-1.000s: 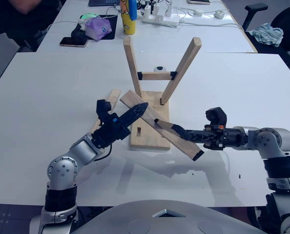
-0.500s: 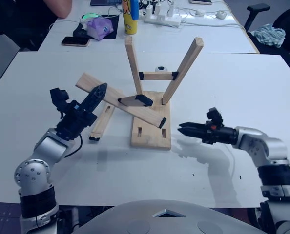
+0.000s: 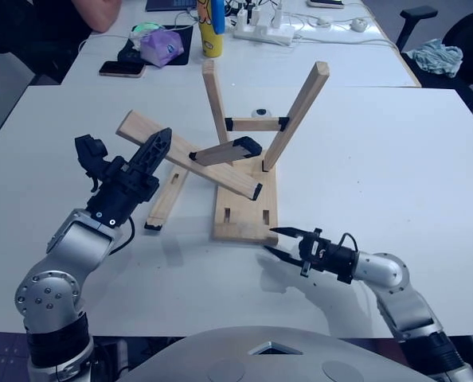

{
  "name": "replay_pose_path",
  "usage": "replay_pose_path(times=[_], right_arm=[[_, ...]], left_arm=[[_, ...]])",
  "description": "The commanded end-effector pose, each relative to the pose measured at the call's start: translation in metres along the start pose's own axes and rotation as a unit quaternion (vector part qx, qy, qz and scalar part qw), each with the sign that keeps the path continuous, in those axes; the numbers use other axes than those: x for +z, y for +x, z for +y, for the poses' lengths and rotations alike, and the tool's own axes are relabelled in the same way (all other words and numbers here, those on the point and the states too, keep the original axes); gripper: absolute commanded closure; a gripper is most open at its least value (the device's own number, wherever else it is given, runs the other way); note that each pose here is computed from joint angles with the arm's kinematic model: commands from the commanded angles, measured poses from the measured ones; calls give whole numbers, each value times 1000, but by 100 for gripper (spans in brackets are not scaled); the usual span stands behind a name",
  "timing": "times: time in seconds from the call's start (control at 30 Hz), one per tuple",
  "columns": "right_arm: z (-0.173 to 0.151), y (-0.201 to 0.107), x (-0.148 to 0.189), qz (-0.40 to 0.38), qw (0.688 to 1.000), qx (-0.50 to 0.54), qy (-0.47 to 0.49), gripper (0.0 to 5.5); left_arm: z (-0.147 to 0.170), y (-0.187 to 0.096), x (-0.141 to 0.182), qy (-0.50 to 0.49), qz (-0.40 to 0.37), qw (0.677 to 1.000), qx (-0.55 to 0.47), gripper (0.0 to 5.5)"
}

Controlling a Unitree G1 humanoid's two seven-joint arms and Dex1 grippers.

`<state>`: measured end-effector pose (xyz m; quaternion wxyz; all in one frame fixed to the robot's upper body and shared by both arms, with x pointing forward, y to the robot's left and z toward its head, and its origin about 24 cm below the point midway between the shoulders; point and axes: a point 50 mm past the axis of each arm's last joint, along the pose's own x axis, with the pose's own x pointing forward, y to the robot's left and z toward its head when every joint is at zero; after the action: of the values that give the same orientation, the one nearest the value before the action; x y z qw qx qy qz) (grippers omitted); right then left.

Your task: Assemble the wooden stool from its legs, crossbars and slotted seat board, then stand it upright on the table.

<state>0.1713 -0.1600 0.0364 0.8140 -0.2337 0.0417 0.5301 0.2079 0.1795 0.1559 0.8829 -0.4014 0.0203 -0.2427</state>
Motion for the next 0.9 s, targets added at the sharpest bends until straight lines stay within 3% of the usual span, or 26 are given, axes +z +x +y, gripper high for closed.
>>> replay_pose_path(times=[0.03,0.27,0.53,0.9], right_arm=[[-6,11,-5,13,999,-41,-33,354],[-3,28,-19,46,997,-35,-48,354],[-11,42,-25,81,992,-91,-35,354],[-14,46,-25,94,989,-111,-7,354]], left_arm=[[6,0,-2,2,-4,1000,8,446],[5,5,-2,11,-2,1000,-1,446],[12,12,13,85,-60,993,49,446],[20,16,10,116,-12,987,114,446]])
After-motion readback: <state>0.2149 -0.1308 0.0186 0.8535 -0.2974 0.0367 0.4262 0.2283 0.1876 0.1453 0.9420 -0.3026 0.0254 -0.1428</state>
